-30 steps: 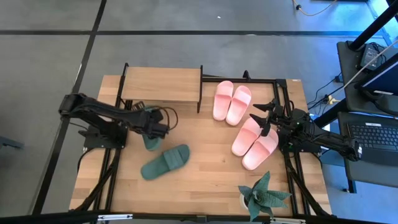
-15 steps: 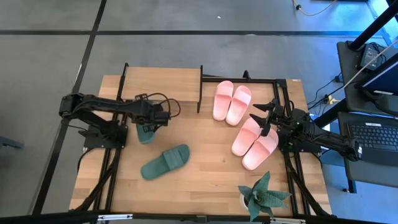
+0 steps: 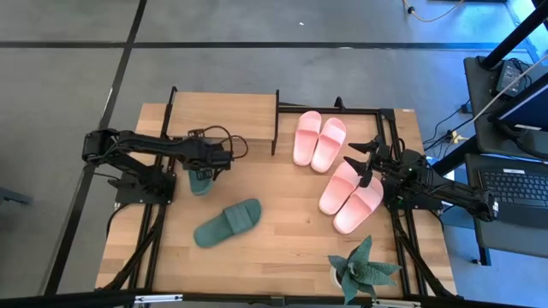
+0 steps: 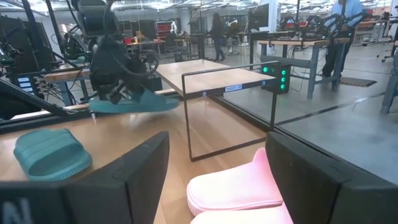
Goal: Pick and place slides into the shelf
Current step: Put the green slide under the shelf
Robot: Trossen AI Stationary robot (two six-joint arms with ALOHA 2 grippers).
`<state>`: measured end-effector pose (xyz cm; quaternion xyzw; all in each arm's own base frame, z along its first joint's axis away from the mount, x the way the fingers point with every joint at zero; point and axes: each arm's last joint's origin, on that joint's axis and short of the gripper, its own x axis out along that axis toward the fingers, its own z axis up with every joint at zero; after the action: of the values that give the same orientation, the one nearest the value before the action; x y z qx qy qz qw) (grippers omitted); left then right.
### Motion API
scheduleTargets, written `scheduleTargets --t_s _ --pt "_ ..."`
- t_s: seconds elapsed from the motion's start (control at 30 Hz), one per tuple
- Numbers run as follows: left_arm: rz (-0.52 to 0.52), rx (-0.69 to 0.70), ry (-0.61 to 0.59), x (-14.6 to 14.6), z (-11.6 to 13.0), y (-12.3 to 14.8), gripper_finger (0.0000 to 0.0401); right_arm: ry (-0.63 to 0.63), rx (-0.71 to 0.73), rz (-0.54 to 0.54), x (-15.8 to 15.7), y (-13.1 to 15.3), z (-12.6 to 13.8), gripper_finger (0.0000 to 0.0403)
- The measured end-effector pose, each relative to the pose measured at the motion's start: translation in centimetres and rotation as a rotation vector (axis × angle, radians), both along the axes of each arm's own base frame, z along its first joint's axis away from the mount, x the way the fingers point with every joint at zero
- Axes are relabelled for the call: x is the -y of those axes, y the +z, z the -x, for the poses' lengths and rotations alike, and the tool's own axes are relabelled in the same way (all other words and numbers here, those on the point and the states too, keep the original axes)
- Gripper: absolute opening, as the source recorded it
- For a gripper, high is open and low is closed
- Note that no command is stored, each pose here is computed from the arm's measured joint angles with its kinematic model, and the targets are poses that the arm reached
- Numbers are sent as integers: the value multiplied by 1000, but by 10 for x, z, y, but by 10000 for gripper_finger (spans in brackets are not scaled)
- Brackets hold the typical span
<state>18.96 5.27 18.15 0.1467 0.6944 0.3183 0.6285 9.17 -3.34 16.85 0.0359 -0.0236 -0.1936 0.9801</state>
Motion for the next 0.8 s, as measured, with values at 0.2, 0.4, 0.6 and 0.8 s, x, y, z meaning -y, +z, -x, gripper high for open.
scheduleTargets --t_s 0.2,0.4,0.6,0.8 --pt "-7 -47 -45 -3 1 0 2 1 10 -24 0 0 0 268" --pt "11 -94 -77 -7 2 0 2 1 10 -24 0 0 0 268" --pt "15 -112 -88 -12 3 0 2 1 10 -24 0 0 0 268" --pt "17 -118 -105 -16 2 0 2 1 8 -20 0 0 0 268"
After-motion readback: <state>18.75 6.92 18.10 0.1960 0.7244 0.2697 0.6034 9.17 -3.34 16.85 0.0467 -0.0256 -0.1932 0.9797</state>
